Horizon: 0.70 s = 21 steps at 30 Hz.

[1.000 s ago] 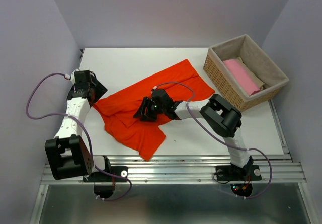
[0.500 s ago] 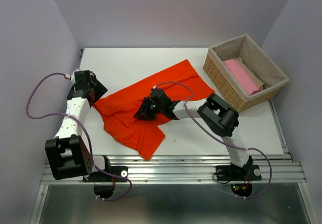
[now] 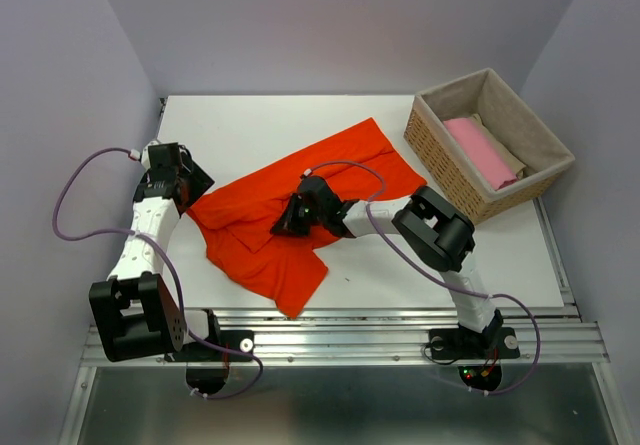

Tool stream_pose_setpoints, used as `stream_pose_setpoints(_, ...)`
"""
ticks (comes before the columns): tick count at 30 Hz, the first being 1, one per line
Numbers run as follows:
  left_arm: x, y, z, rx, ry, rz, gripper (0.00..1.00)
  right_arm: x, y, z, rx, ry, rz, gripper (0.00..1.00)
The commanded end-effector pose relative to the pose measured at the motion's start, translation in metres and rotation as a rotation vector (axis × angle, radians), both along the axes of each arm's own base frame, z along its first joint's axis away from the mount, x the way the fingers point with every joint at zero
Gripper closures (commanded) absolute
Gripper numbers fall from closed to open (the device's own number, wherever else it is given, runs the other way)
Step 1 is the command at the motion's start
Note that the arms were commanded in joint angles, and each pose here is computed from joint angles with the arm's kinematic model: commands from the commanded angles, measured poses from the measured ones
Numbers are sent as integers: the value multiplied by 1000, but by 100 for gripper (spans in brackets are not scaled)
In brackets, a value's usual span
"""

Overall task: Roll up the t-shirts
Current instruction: Fold the T-shirt at the center of the board.

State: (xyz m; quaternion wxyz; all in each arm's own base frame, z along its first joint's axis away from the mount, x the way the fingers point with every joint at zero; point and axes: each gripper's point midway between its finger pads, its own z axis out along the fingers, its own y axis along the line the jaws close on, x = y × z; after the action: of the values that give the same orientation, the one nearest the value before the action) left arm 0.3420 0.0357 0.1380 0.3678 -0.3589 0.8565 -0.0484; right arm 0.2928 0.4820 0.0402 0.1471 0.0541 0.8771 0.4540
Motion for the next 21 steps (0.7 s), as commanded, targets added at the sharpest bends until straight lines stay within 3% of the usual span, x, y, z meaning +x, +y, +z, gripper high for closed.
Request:
stream_pose_setpoints(1,-4,1,8,19,-29,-11,26,3,19,40,80,-120,86,99)
stream_pose_setpoints(21,-5,4,14,33,-27,1,26,-41,-14,52,63,-91,186,99)
